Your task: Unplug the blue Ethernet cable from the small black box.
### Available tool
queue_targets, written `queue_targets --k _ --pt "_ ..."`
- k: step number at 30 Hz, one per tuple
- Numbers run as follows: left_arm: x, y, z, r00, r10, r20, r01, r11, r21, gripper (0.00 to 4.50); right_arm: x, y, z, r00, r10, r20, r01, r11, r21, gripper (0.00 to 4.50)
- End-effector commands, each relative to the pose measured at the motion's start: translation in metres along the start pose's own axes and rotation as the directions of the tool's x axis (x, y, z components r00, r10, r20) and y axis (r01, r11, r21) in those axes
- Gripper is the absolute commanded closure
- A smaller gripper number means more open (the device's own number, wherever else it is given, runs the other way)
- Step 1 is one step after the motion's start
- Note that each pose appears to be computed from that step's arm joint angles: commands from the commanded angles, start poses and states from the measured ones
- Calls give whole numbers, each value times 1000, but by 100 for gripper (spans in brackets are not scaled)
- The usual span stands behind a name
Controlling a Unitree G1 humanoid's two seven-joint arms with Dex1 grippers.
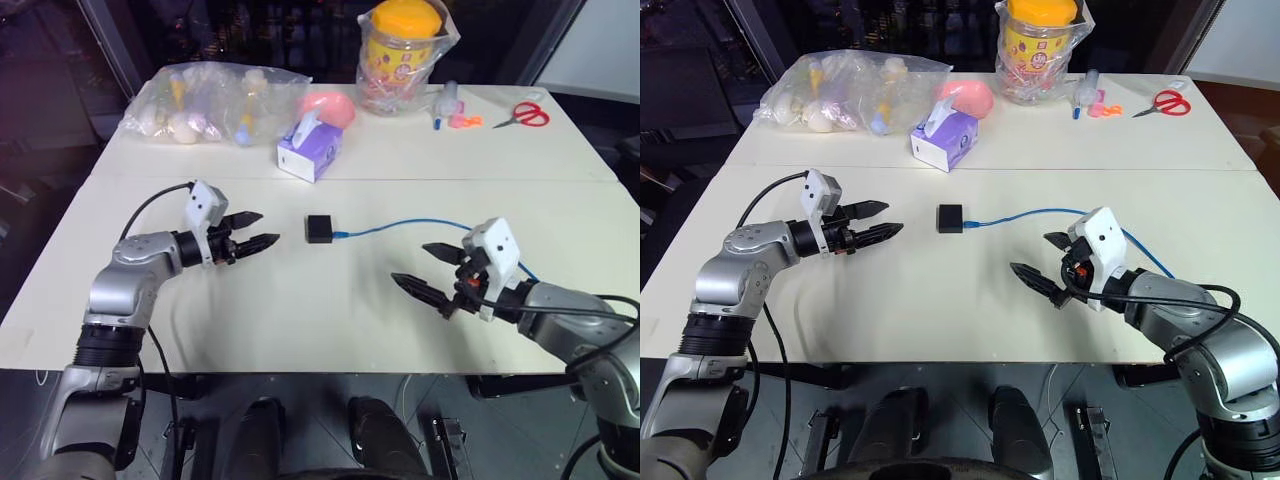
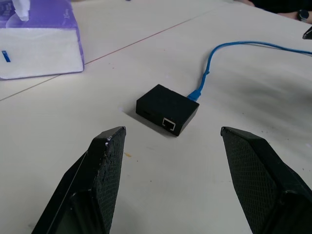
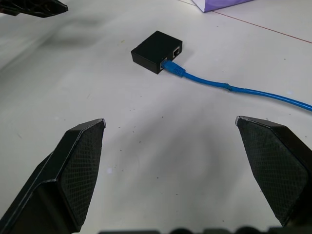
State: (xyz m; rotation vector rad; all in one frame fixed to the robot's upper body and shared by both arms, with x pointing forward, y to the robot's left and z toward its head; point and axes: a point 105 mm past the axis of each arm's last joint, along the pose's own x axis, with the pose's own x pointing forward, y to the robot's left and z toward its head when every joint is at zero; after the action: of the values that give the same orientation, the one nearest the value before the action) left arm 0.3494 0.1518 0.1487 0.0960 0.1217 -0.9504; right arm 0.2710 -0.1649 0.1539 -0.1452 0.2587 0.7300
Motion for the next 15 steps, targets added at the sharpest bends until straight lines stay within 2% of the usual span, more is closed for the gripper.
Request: queue_targets --k 1,15 --pt "-1 -1 12 1000 -9 28 9 1000 25 128 -2 -1 9 1000 -2 29 3 999 -35 0" --pt "1 -1 10 1000 -14 9 14 999 43 128 -1 0 6 1000 2 22 -1 1000 -29 0"
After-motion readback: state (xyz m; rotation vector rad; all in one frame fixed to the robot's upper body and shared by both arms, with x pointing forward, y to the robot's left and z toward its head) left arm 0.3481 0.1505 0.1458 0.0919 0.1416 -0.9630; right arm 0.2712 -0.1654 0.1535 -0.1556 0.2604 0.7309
